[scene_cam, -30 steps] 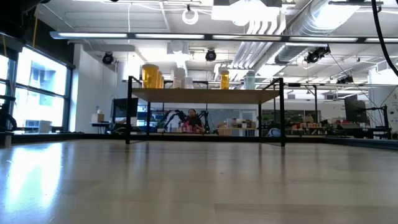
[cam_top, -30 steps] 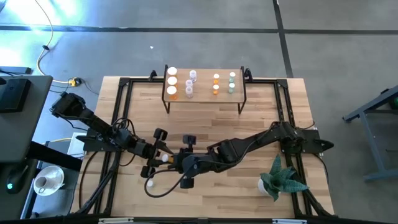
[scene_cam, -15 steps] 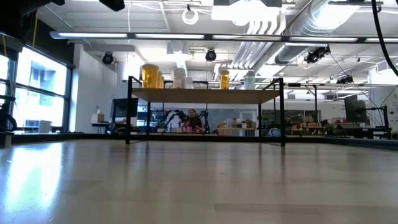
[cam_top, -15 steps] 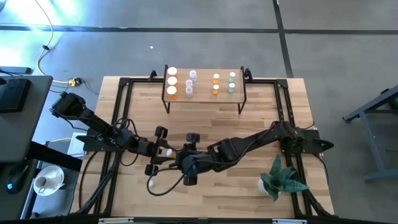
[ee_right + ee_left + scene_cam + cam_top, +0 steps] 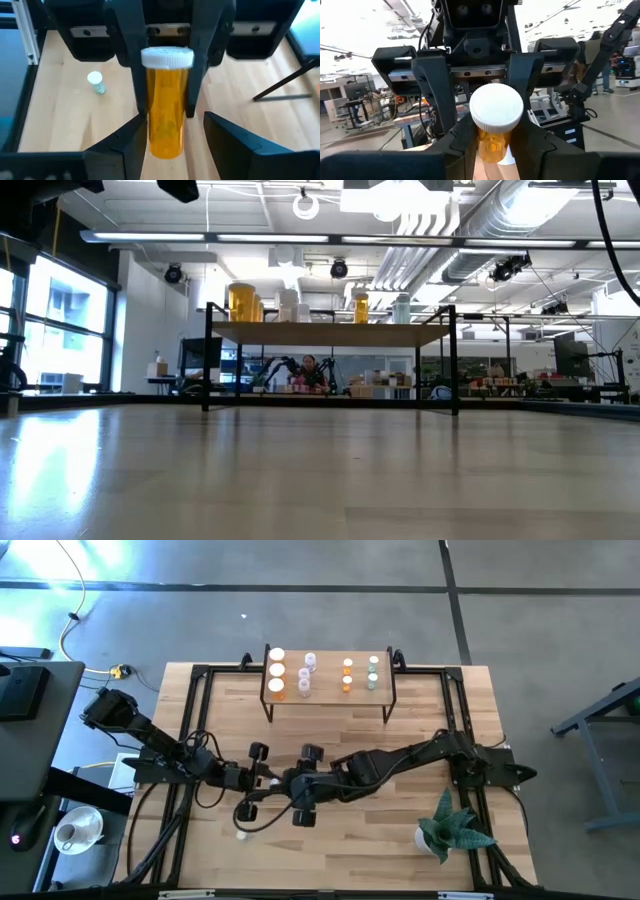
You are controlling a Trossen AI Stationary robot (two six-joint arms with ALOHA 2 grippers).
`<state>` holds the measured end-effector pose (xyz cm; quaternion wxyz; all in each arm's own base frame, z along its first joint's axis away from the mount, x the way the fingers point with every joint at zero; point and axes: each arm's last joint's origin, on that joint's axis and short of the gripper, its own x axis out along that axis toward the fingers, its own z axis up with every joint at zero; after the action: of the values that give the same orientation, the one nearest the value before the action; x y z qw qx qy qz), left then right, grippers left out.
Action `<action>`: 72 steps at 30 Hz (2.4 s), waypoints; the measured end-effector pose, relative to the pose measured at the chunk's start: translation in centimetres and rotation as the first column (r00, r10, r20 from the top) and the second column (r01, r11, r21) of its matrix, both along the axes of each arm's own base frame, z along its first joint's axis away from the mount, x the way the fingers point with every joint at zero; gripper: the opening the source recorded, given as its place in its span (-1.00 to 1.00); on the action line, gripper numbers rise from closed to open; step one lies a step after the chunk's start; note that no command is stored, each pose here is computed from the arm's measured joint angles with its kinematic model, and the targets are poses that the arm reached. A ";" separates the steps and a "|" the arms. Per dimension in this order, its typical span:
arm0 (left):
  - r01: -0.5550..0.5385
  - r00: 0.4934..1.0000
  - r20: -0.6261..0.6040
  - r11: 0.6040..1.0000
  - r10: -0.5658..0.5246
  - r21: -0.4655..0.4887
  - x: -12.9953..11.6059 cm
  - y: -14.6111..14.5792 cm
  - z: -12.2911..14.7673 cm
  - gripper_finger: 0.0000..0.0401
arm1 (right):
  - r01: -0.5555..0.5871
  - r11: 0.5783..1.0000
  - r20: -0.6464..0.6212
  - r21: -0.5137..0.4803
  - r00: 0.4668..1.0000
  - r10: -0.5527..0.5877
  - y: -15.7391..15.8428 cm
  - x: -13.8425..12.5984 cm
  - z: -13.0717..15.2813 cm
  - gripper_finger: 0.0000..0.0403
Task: Pick and place medicine bottles onto shelf by color
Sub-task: Put the small orange pill bottle on the shelf aligned with the other small orange pill bottle
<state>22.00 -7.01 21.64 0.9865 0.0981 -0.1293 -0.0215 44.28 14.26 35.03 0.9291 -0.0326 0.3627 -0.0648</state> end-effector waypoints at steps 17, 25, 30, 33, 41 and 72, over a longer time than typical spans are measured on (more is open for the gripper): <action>-0.020 1.000 0.000 1.000 0.020 0.000 0.0 0.1 0.0 -0.56 | 0.029 0.999 -0.031 0.043 0.999 -0.028 -0.1 -0.2 -0.2 -0.50; -0.021 1.000 0.001 1.000 0.021 -0.003 0.0 0.1 0.0 -0.54 | 0.027 0.999 -0.026 0.042 0.999 -0.026 -0.1 -0.2 -0.2 -0.64; -0.020 1.000 0.002 1.000 0.020 -0.001 0.0 0.1 0.0 -0.44 | 0.030 0.998 -0.025 0.047 0.999 -0.029 -0.1 -0.2 -0.2 -0.58; -0.021 1.000 0.002 1.000 0.021 0.001 0.0 0.1 0.0 -0.38 | 0.034 0.998 -0.024 0.048 0.999 -0.033 -0.3 -0.1 -0.2 -0.60; -0.018 1.000 0.000 1.000 0.018 0.002 0.0 0.0 0.0 -0.15 | 0.033 0.998 0.004 0.052 0.999 -0.033 -0.3 0.1 0.0 -0.60; -0.045 0.999 -0.006 0.999 0.045 -0.003 0.0 0.1 0.0 -0.57 | 0.023 0.998 0.004 0.066 1.000 -0.023 -0.2 0.2 0.0 -0.48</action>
<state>22.01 -6.89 21.62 0.9873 0.0993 -0.1241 0.0008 44.46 14.02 34.99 0.9296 0.0024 0.3630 -0.0635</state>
